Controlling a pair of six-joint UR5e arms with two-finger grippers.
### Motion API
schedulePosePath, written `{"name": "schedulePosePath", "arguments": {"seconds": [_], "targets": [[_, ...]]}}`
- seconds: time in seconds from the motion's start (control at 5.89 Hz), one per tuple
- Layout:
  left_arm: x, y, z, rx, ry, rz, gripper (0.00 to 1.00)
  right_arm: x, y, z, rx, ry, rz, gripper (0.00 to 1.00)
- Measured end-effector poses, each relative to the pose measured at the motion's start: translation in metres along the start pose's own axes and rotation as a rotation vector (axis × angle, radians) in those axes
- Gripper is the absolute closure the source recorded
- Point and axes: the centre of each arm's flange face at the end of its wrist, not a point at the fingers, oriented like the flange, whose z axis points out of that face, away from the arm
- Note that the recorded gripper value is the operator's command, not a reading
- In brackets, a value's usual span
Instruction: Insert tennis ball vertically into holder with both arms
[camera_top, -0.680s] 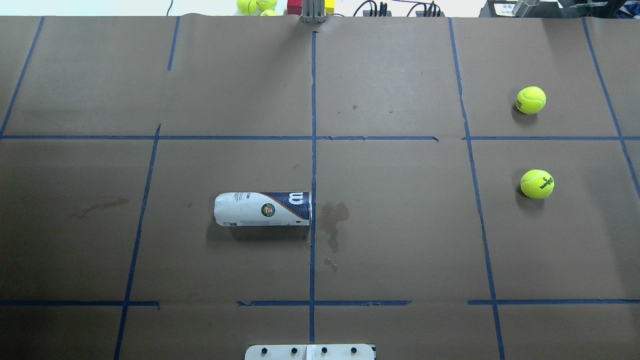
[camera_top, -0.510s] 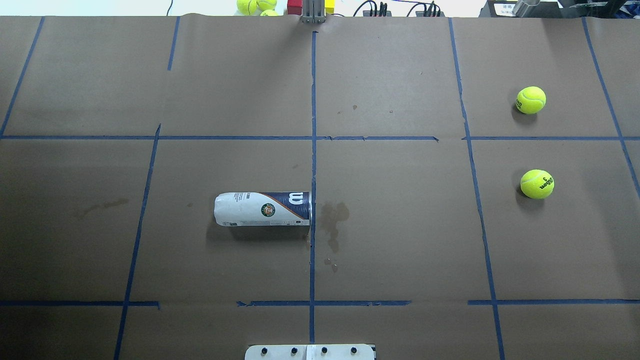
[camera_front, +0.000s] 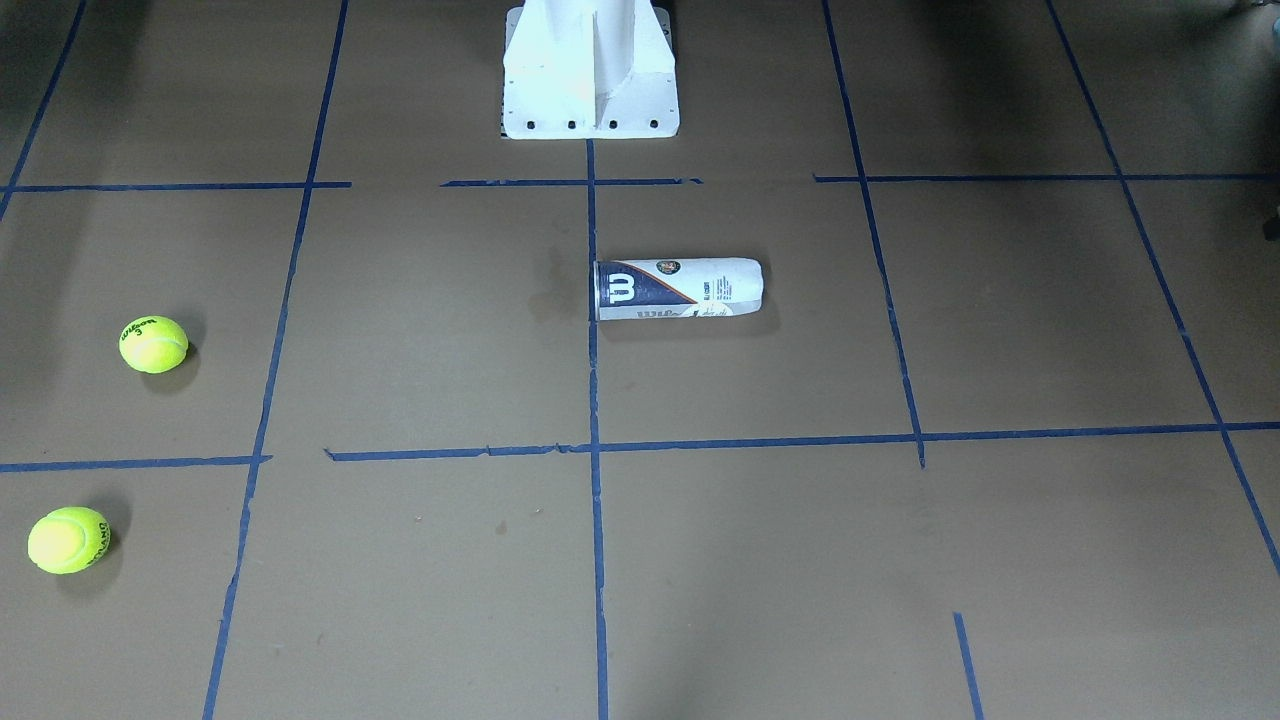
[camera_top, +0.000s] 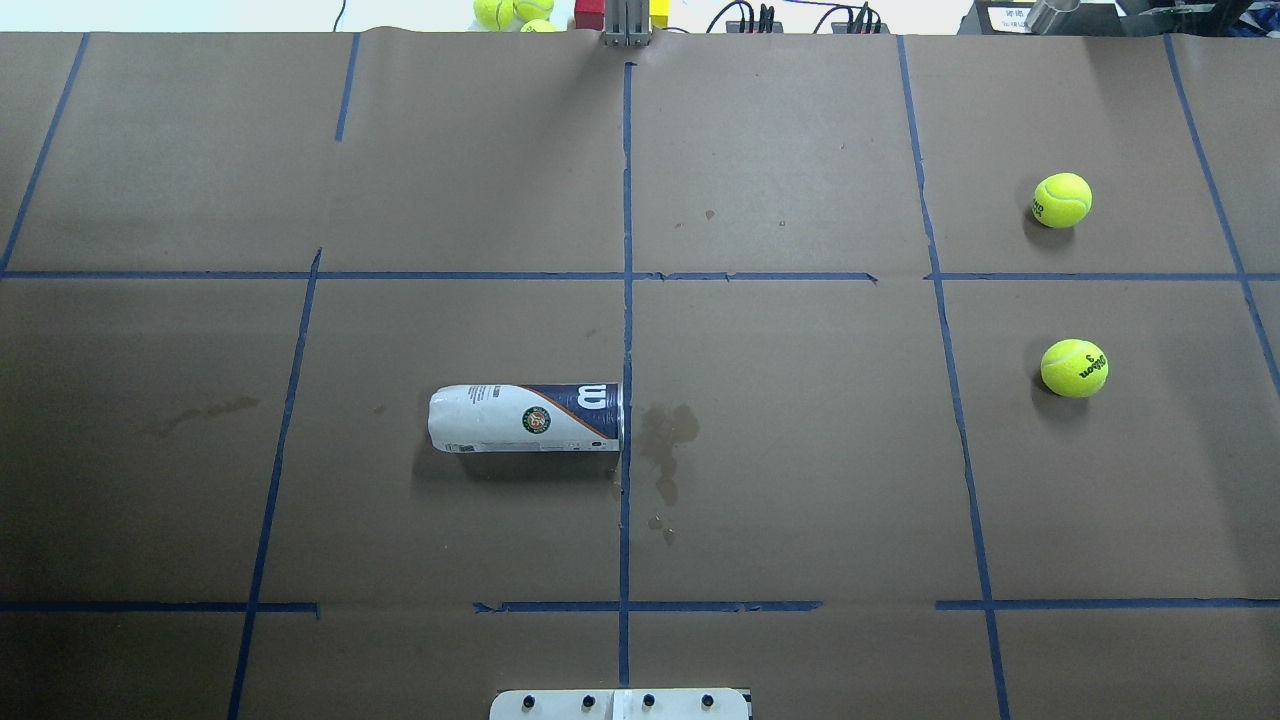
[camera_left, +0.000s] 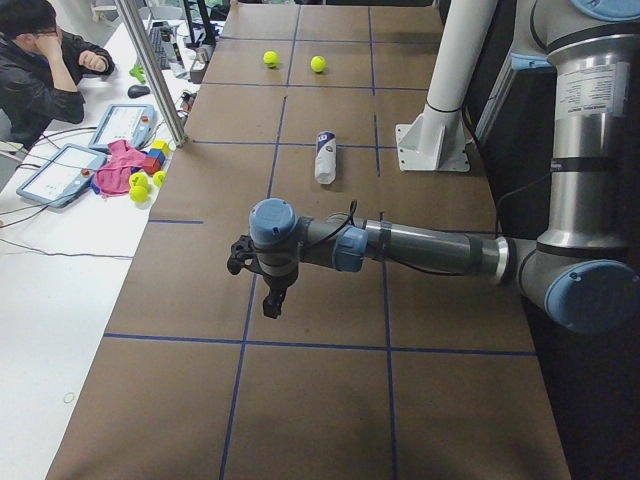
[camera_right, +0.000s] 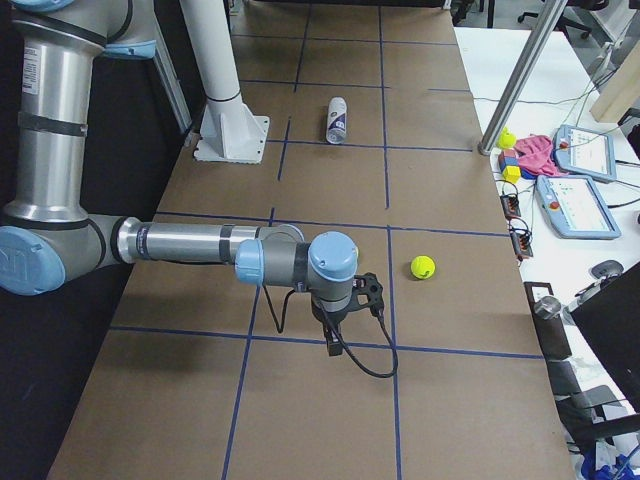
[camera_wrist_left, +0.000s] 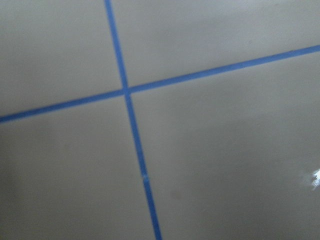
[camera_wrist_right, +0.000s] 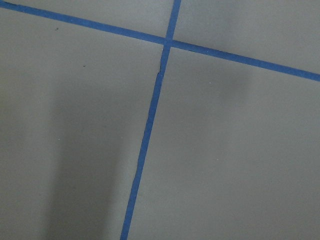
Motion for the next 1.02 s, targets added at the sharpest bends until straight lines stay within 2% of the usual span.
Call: {"name": "schedulePosePath", "arguments": {"seconds": [0.34, 0.68, 1.02], "targets": [[0.036, -0.058, -0.030, 0.134, 0.000, 0.147, 0.00, -0.015, -0.033, -0.024, 0.062, 0.017, -0.053, 0.00], [0.075, -0.096, -0.052, 0.227, 0.010, 0.244, 0.00, -0.018, -0.039, -0.029, 0.110, 0.030, -0.092, 0.00], [0.191, -0.140, -0.012, 0.292, 0.100, 0.518, 0.00, -0.018, -0.038, -0.029, 0.123, 0.033, -0.101, 0.00]]}}
